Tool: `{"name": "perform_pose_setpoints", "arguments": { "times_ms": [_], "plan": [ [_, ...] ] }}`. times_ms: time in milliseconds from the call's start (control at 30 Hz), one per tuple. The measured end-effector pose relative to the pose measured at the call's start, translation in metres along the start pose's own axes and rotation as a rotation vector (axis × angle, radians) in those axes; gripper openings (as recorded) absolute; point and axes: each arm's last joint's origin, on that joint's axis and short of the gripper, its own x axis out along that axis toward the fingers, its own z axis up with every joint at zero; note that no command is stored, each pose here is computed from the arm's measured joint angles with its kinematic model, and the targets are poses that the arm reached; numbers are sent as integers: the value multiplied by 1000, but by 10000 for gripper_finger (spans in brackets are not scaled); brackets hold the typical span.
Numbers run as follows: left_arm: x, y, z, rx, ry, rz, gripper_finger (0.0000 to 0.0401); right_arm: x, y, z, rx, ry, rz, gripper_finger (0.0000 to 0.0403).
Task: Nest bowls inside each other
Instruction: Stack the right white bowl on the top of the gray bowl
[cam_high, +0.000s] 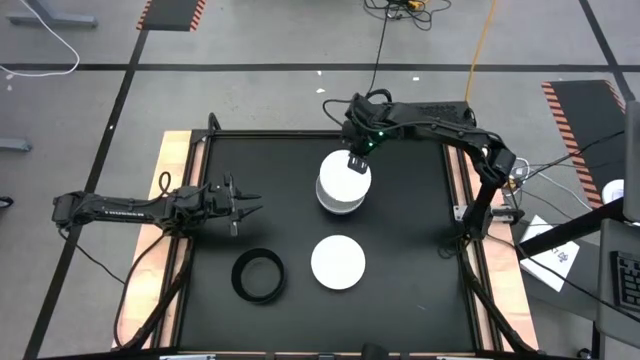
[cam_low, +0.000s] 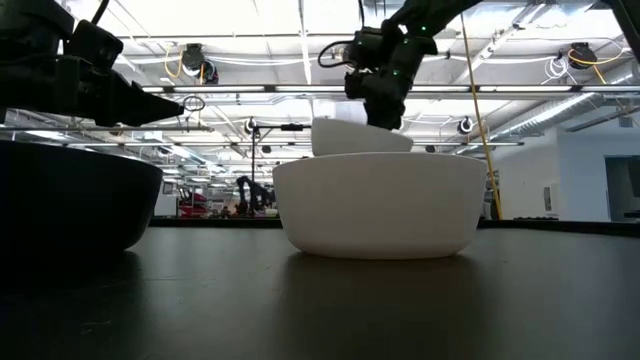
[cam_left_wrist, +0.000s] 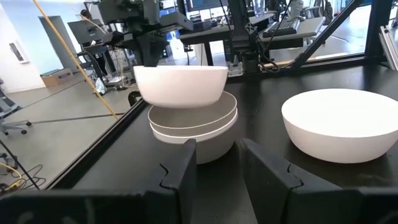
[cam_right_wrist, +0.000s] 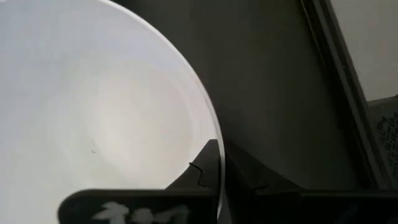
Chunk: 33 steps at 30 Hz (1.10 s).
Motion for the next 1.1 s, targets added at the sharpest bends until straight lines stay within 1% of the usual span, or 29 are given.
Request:
{"name": "perform_pose_setpoints", "arguments": {
  "times_ms": [167,300,567,700,800,933,1000,1100],
  "plan": [
    [0,0,0,-6,1,0,127,-1,0,0,-3,5,3,0],
    [0,0,0,5,3,-1,127,-1,2,-5,2,54,17,0],
    [0,0,0,10,3,-1,127,1,12,-2,-34,48,30,0],
    [0,0,0,-2,2,-1,127,9,15,1,-56,46,37,0],
    [0,0,0,-11,2,-1,127,22,14,-1,-55,85,46,0],
    [0,0,0,-18,2,-1,127,43,12,-8,-46,195,69,0],
    [0,0,0,-19,2,-1,127,47,12,-11,-41,230,74,0],
    [0,0,0,-17,2,-1,127,48,13,-12,-58,252,19,0]
  ]
}}
